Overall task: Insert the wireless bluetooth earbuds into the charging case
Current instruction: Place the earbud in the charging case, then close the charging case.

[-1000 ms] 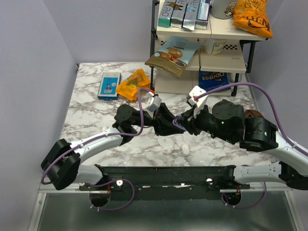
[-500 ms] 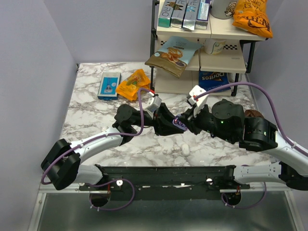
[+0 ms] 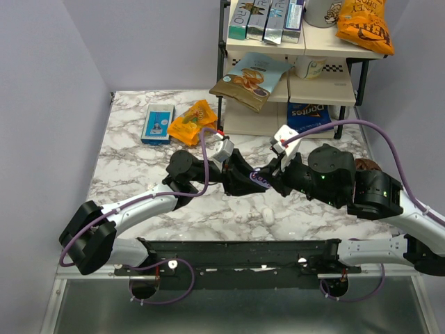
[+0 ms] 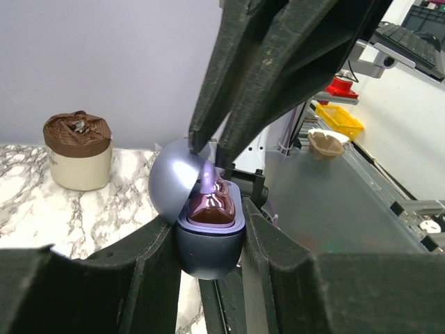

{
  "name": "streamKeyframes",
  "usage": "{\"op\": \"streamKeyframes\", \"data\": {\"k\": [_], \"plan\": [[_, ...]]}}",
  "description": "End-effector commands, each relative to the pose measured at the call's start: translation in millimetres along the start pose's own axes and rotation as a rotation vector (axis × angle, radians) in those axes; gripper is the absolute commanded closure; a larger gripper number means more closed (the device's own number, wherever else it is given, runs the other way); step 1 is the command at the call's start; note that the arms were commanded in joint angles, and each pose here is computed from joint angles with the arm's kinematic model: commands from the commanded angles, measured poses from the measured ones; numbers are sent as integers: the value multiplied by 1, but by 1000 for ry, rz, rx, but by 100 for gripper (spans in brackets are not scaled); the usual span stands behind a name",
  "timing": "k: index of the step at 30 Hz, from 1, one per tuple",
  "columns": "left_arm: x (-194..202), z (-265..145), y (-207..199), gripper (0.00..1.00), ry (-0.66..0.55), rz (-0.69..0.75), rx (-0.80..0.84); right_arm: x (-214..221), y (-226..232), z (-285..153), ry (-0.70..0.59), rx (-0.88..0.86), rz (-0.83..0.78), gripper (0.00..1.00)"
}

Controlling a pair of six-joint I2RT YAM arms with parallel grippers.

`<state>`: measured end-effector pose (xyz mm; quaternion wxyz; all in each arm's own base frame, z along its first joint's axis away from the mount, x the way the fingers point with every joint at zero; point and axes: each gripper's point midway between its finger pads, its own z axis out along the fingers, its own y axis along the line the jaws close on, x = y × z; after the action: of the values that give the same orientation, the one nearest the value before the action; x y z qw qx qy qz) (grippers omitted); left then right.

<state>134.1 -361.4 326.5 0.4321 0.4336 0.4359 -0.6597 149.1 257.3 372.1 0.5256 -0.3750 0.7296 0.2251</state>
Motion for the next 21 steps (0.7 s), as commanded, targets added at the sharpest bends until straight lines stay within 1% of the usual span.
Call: {"op": "streamKeyframes", "data": {"k": [1,7,12,13,14,16,17,20,21], "plan": [[-31,4,-2,100,-74,108,-13,16,12,2,54,-60,-1,81],[-34,4,-1,100,-76,119,-22,20,12,3,69,-60,-3,81],[-34,4,-2,100,-77,120,-22,19,7,1,59,-32,3,77],[-34,4,-2,100,-77,119,-24,17,5,0,53,-24,4,74],[-32,3,-2,100,-75,115,-23,14,2,-2,42,-11,10,67],[-33,3,-3,100,-76,120,-19,8,0,-4,15,-4,19,59],[-32,3,-2,100,-74,118,-22,3,-2,-7,-2,6,24,53],[-30,2,-2,100,-71,115,-24,-8,-9,-14,-44,28,34,46],[-29,2,-3,100,-69,115,-23,-11,-11,-17,-56,36,34,45]]}}
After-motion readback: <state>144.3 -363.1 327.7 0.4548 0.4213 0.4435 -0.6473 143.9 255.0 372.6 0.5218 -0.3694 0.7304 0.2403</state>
